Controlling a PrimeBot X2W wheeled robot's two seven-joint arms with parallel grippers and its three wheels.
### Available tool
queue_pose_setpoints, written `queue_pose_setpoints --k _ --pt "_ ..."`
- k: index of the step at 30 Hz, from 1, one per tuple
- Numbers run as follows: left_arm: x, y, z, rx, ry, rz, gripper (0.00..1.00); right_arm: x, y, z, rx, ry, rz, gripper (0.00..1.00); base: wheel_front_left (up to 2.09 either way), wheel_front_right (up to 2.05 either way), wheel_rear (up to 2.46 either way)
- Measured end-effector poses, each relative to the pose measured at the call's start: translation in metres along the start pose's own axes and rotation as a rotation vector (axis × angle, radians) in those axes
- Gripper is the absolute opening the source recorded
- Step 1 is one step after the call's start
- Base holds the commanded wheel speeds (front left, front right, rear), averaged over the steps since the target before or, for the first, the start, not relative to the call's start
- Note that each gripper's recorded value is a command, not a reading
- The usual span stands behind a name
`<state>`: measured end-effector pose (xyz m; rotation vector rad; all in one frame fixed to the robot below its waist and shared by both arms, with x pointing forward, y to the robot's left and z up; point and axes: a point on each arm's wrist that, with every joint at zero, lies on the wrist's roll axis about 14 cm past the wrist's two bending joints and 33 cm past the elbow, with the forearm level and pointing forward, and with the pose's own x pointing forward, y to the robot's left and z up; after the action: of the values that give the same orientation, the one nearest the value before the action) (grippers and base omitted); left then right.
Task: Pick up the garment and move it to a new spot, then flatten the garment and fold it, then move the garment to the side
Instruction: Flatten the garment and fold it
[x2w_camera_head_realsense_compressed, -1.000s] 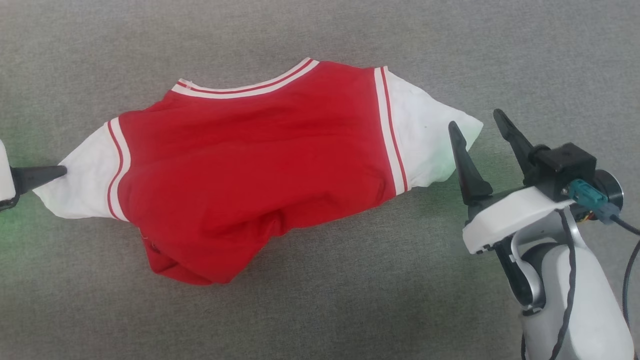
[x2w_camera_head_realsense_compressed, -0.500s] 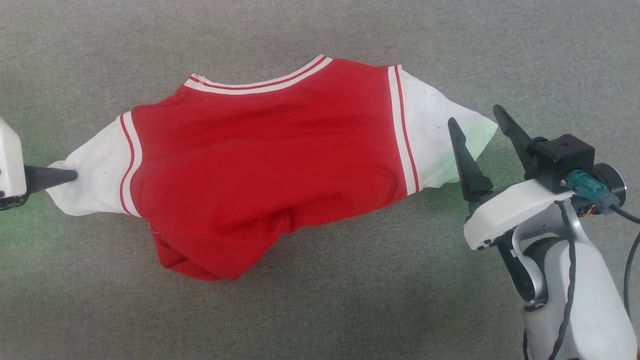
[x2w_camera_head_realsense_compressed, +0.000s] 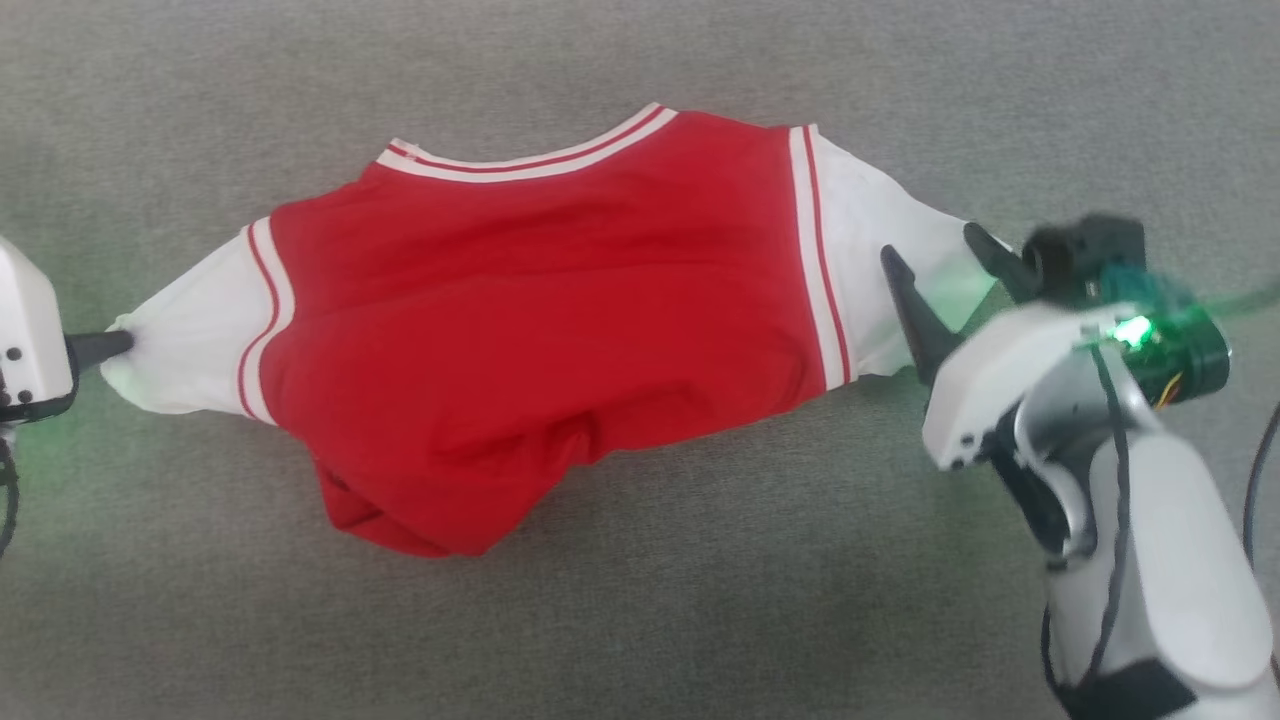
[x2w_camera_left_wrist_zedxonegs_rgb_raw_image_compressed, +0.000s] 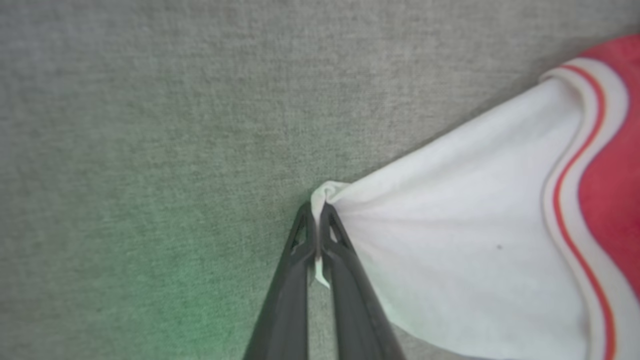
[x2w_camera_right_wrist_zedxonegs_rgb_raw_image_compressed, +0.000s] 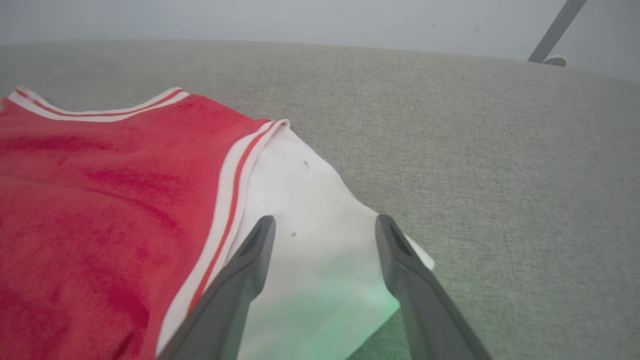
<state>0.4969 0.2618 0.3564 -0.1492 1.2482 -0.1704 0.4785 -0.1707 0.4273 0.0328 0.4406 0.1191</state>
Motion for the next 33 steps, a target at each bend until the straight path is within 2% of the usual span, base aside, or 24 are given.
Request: queue_pose_setpoints --k 9,15,19,20,25,26,27,28,33 --pt "-0.005 -0.002 -0.001 0.000 -0.047 -0.012 0.00 0.022 -0.001 -0.014 -0.001 0.296 -0.002 1.00 0.00 0.00 0.00" --pt "-0.008 -0.004 -0.001 -0.002 -0.075 -0.023 0.00 0.036 -0.005 -0.005 0.003 0.387 -0.018 1.00 0.00 0.00 0.00" --pt "-0.010 -0.005 -0.003 -0.009 -0.087 -0.037 0.00 0.037 -0.012 -0.019 0.025 0.535 -0.045 1.00 0.00 0.00 0.00" --pt "-0.010 -0.005 -0.003 -0.009 -0.087 -0.037 0.00 0.037 -0.012 -0.019 0.025 0.535 -0.045 1.00 0.00 0.00 0.00" --pt "-0.010 -0.005 -0.005 -0.029 -0.092 -0.047 0.00 0.031 -0.011 -0.040 0.117 0.699 -0.017 1.00 0.00 0.00 0.00" --pt "-0.010 -0.005 -0.005 -0.030 -0.094 -0.046 0.00 0.029 -0.010 -0.043 0.118 0.721 -0.016 0.87 0.00 0.00 0.00" --pt "-0.009 -0.004 -0.005 -0.032 -0.095 -0.045 0.00 0.029 -0.011 -0.044 0.136 0.727 -0.014 0.12 0.00 0.00 0.00" --pt "-0.010 -0.004 -0.004 -0.032 -0.100 -0.043 0.00 0.029 -0.013 -0.045 0.152 0.729 -0.016 0.00 0.00 0.00 0.00" --pt "-0.014 -0.002 0.001 -0.032 -0.140 -0.034 0.00 0.034 -0.018 -0.040 0.214 0.659 -0.015 0.00 0.00 0.00 0.00"
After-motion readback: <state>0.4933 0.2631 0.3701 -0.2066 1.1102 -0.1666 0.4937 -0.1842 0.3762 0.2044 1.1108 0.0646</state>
